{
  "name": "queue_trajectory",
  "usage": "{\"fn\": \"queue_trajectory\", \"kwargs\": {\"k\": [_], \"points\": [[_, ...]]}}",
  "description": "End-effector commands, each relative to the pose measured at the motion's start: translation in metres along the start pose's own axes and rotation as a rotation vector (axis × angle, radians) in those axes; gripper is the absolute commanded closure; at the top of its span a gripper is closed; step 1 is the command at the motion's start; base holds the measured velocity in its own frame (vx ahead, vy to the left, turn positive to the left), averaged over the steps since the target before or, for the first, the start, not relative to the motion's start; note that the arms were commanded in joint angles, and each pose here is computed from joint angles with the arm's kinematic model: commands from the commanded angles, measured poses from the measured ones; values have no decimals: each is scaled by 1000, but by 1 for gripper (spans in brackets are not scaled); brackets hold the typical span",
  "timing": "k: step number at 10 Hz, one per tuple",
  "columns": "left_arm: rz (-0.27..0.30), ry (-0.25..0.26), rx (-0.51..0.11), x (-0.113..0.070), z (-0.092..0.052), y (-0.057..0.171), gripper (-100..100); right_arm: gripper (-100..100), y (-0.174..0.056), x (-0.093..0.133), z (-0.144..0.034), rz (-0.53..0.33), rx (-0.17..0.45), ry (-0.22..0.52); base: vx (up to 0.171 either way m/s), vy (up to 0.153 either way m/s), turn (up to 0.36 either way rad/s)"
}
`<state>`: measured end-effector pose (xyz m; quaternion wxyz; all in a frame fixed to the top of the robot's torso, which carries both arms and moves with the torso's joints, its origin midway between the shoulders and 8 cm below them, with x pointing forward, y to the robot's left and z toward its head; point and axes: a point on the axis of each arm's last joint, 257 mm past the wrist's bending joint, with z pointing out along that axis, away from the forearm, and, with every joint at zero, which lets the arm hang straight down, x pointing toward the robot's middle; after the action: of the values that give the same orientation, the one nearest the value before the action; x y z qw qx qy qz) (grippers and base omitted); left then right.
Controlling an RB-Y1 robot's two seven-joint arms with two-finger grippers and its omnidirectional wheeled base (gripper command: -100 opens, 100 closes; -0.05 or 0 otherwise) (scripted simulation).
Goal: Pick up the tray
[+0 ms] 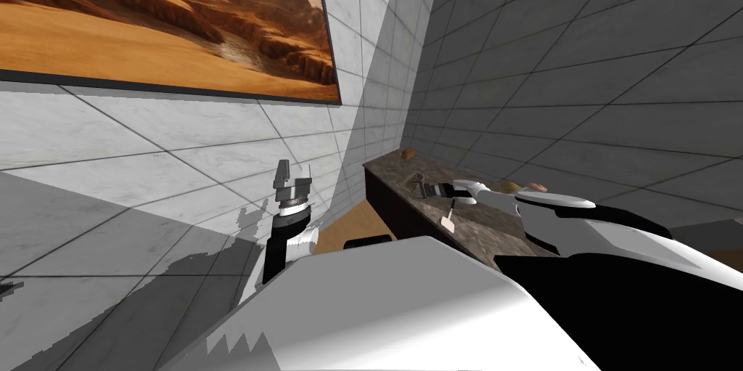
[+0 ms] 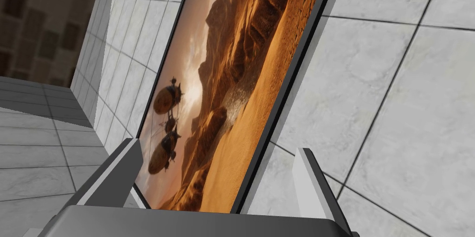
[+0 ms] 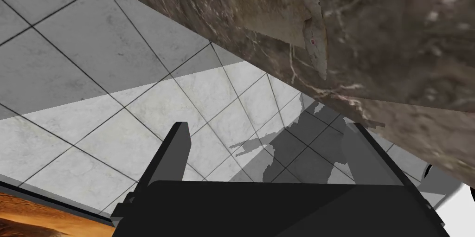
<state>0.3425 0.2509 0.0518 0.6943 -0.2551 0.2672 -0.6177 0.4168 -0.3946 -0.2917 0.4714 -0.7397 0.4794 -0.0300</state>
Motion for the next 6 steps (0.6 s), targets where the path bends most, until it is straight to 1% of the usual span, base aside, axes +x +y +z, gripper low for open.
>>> {"fn": "queue_trajectory", "kwargs": {"k": [1,2,3,4,5,6], "points": [[0,0,0,0,0,0,0,-100,5,24,-25,-53,-43,71,85,-8,70],[0,0,0,0,0,0,0,-100,11,36,-39,-87,-79,107,123,-9,87],[0,0,0,0,0,0,0,-100,11,46,-47,-93,-81,136,111,-10,36],[0,0,0,0,0,0,0,-100,18,60,-65,-128,-117,180,99,-19,55],[0,0,0,0,0,0,0,-100,18,63,-67,-127,-118,188,74,-12,36],[0,0,0,0,0,0,0,-100,25,72,-80,-157,-153,215,78,3,48]]}}
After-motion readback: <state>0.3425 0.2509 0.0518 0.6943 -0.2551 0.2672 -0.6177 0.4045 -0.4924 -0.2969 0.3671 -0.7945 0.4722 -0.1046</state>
